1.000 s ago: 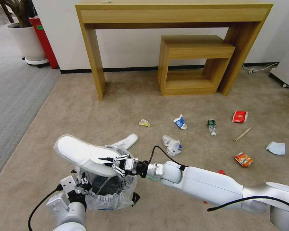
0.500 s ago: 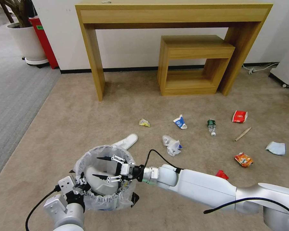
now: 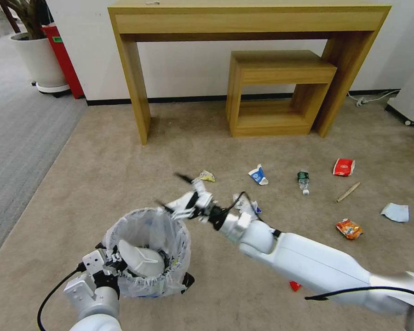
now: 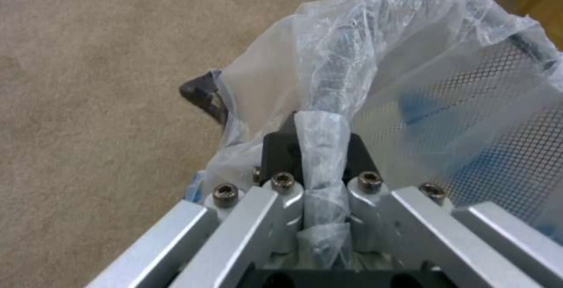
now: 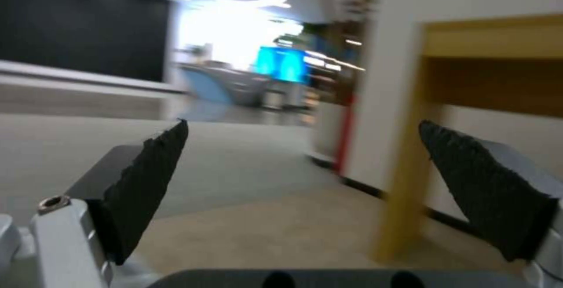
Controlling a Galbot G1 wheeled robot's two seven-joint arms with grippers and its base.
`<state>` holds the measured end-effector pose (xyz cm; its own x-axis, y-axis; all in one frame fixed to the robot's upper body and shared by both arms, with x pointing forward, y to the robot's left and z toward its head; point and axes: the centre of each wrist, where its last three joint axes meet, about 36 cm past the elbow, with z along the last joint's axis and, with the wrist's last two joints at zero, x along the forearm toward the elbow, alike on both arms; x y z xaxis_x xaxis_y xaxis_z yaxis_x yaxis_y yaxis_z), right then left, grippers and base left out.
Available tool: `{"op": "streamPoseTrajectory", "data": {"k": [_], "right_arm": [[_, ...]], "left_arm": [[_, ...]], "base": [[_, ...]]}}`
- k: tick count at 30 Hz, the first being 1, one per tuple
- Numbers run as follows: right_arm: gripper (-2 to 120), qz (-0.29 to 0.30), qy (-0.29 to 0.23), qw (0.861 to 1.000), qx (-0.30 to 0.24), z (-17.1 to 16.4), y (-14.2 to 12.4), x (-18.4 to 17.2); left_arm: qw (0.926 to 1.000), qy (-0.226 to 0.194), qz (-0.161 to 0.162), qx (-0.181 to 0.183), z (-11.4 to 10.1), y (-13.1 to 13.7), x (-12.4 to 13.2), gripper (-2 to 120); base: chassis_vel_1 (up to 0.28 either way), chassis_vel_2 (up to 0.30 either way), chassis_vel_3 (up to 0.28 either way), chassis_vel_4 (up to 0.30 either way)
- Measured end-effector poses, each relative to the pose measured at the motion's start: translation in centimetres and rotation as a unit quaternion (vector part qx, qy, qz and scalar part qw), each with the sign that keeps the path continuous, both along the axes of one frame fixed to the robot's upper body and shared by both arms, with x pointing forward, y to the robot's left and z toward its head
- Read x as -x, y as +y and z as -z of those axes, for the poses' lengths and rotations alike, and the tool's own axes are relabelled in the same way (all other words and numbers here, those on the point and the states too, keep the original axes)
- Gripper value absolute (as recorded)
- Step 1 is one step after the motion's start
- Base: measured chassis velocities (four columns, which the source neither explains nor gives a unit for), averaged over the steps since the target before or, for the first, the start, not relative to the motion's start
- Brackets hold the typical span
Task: Pick up the trash bin and place the garbage on the floor into it.
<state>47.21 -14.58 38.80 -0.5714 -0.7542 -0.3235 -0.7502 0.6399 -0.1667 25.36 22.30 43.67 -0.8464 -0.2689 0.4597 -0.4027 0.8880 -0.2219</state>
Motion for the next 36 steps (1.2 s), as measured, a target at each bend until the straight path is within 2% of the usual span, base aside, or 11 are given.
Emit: {"op": "streamPoseTrajectory", "data": {"k": [5, 10, 16, 20, 24, 26, 27, 31, 32, 35, 36], "right_arm": [[100, 0.116, 0.026, 0.993, -0.014, -0.9, -4.6, 1.2], [100, 0.186, 0.047, 0.981, 0.0, -0.9, -8.7, 3.1], [100, 0.294, 0.106, 0.949, 0.028, -0.6, -15.1, 7.2], [100, 0.323, 0.114, 0.939, 0.032, -1.0, -16.6, 7.9], [100, 0.369, 0.14, 0.918, 0.041, -1.0, -18.5, 9.6], [100, 0.406, 0.165, 0.898, 0.05, -0.7, -19.5, 11.1], [100, 0.406, 0.165, 0.898, 0.05, -0.7, -19.5, 11.1], [100, 0.46, 0.203, 0.861, 0.074, 0.0, -20.6, 12.8], [100, 0.46, 0.203, 0.861, 0.074, 0.0, -20.6, 12.8], [100, 0.501, 0.245, 0.825, 0.089, 1.0, -20.7, 14.0], [100, 0.501, 0.245, 0.825, 0.089, 1.0, -20.7, 14.0]], "left_arm": [[1.0, 0.001, -0.002, -0.005, 0.4, 0.4, -0.4, 3], [1.0, 0.002, -0.001, -0.007, 0.6, 0.7, -0.6, 3], [1.0, 0.006, -0.001, -0.005, 1.2, 0.6, -0.9, 3], [1.0, 0.006, 0.0, -0.004, 1.2, 0.6, -0.9, 3], [1.0, 0.006, 0.0, -0.006, 1.2, 0.7, -1.0, 3], [0.9999, 0.007, -0.001, -0.007, 1.5, 0.8, -1.1, 3], [0.9999, 0.007, -0.001, -0.007, 1.5, 0.8, -1.1, 3], [0.9999, 0.011, 0.0, -0.006, 1.8, 0.7, -1.2, 3], [0.9999, 0.011, 0.0, -0.006, 1.8, 0.7, -1.2, 3], [0.9999, 0.01, -0.001, -0.006, 1.9, 0.8, -1.4, 3], [0.9999, 0.01, -0.001, -0.006, 1.9, 0.8, -1.4, 3]], "base": [[0.0, 0.0, 0.0, 0.0], [0.0, 0.0, 0.0, 0.0], [0.0, 0.0, 0.0, 0.0], [0.0, 0.0, 0.0, 0.0], [0.0, 0.0, 0.0, 0.0], [0.0, 0.0, 0.0, 0.0], [0.0, 0.0, 0.0, 0.0], [0.0, 0.0, 0.0, 0.0], [0.0, 0.0, 0.0, 0.0], [0.0, 0.0, 0.0, 0.0], [0.0, 0.0, 0.0, 0.0]]}}
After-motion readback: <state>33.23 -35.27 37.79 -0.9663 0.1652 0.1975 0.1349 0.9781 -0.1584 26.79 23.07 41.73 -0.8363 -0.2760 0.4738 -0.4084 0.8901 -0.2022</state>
